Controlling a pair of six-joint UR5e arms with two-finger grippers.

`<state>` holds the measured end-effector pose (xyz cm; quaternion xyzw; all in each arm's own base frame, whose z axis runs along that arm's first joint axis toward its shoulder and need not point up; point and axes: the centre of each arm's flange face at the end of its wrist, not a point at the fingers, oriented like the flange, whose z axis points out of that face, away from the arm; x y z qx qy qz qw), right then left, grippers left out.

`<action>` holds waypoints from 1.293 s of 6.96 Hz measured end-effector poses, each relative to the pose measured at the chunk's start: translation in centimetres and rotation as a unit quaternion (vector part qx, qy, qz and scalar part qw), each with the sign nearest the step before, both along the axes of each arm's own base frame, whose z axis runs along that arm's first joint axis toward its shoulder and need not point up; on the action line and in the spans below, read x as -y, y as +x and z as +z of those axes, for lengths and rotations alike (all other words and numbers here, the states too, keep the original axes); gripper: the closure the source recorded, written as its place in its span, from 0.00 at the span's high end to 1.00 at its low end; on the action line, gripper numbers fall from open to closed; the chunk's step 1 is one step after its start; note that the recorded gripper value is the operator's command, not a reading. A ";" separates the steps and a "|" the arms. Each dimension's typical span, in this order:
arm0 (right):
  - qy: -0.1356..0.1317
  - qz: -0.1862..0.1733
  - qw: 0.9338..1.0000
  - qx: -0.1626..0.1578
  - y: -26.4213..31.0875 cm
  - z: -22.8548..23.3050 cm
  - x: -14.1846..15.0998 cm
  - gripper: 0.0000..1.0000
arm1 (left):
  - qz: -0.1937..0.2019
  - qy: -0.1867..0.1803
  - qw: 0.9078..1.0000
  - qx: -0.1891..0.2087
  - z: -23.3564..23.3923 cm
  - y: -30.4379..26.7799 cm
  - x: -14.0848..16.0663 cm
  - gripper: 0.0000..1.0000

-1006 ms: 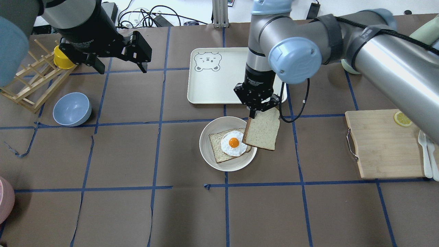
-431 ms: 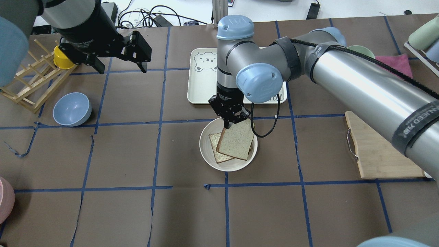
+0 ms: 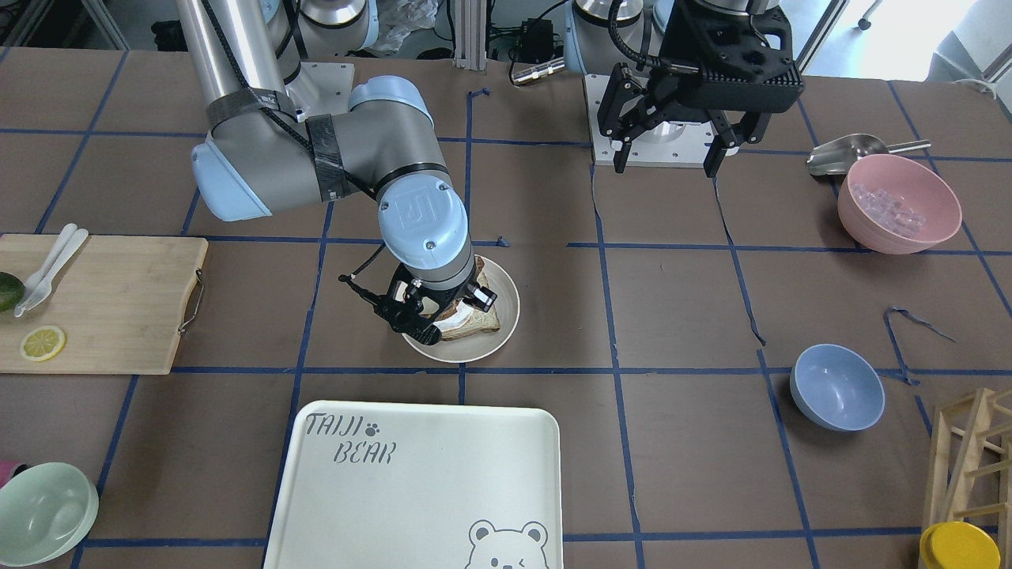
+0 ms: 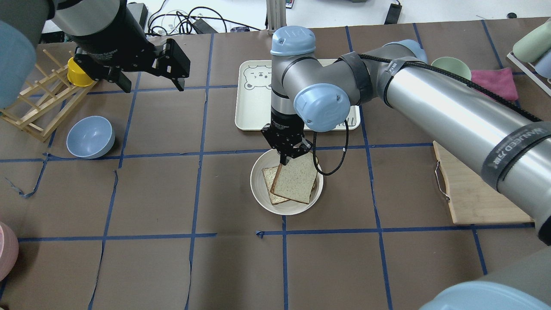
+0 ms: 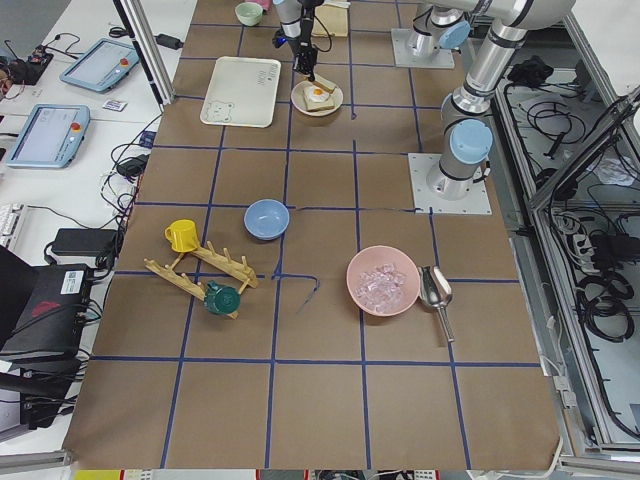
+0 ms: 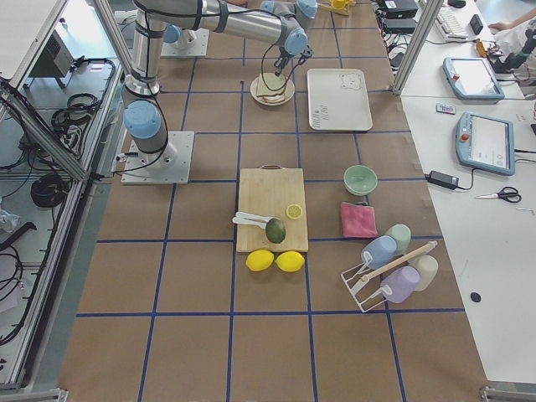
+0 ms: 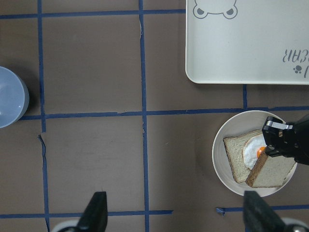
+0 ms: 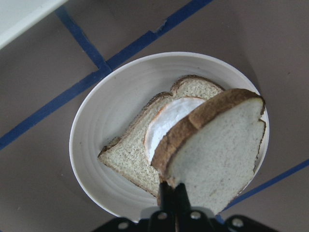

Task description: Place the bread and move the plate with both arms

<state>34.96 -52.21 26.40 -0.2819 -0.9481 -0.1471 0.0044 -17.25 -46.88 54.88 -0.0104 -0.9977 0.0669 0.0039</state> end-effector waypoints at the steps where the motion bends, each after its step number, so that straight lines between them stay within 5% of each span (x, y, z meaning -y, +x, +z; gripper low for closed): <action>1: -0.003 0.000 1.000 0.001 0.0 0.0 0.1 0.91 | 0.000 0.000 1.000 0.000 0.0 0.0 0.0 1.00; 6: -0.043 0.011 0.999 0.004 -0.4 2.1 1.2 1.00 | -0.005 -0.001 1.000 0.003 -0.1 0.0 0.1 1.00; 9: -0.119 0.133 0.984 0.002 -3.0 10.2 -0.3 1.00 | -0.005 -0.004 1.000 0.003 -0.3 -0.1 0.6 1.00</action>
